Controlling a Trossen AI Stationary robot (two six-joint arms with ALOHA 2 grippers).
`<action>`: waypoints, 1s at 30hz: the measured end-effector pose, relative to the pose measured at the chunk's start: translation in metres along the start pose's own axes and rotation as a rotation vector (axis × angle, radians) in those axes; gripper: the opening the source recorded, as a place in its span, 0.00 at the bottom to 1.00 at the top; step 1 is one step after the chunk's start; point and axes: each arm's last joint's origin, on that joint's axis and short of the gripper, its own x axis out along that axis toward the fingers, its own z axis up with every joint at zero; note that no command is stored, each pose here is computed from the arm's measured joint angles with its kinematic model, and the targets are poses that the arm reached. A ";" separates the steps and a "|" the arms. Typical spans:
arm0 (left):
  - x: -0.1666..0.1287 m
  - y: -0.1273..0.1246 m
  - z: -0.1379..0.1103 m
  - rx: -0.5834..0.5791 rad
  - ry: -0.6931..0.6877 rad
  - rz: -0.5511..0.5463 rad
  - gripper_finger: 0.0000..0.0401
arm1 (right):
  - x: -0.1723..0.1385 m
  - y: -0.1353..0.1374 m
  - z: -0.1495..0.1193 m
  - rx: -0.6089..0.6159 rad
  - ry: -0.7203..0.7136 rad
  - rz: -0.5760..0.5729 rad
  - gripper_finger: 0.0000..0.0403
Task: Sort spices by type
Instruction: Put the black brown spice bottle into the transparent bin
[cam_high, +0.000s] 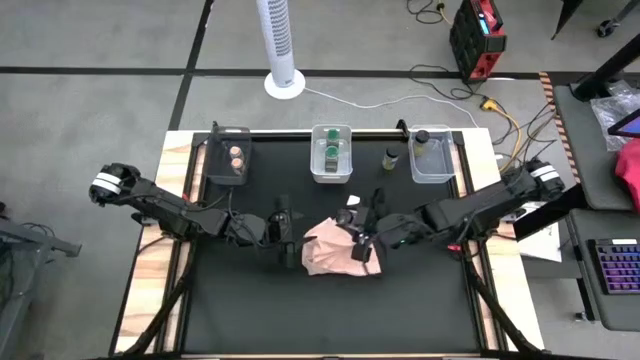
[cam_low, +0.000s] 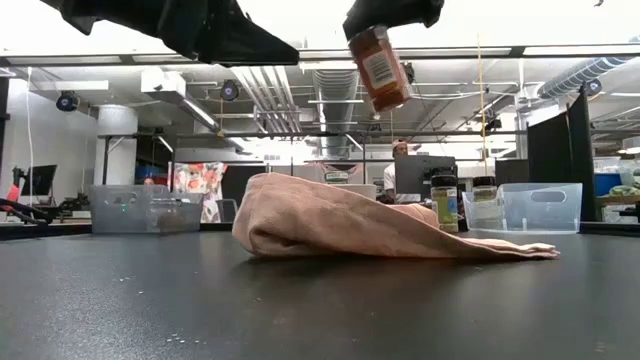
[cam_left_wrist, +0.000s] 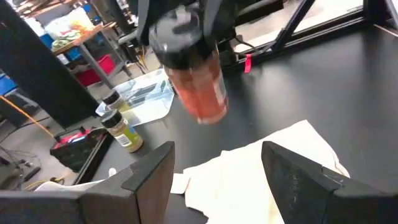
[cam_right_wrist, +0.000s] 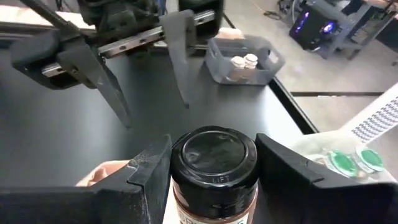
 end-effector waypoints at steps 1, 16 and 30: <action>0.000 0.000 0.000 0.000 0.000 0.002 0.56 | -0.004 -0.003 -0.001 0.006 -0.009 -0.001 0.47; -0.001 0.001 0.001 -0.003 -0.003 0.009 0.56 | -0.031 -0.027 -0.035 0.108 -0.216 -0.059 0.47; -0.001 0.001 0.001 -0.018 -0.003 0.009 0.56 | -0.031 -0.027 -0.036 0.121 -0.285 -0.060 0.47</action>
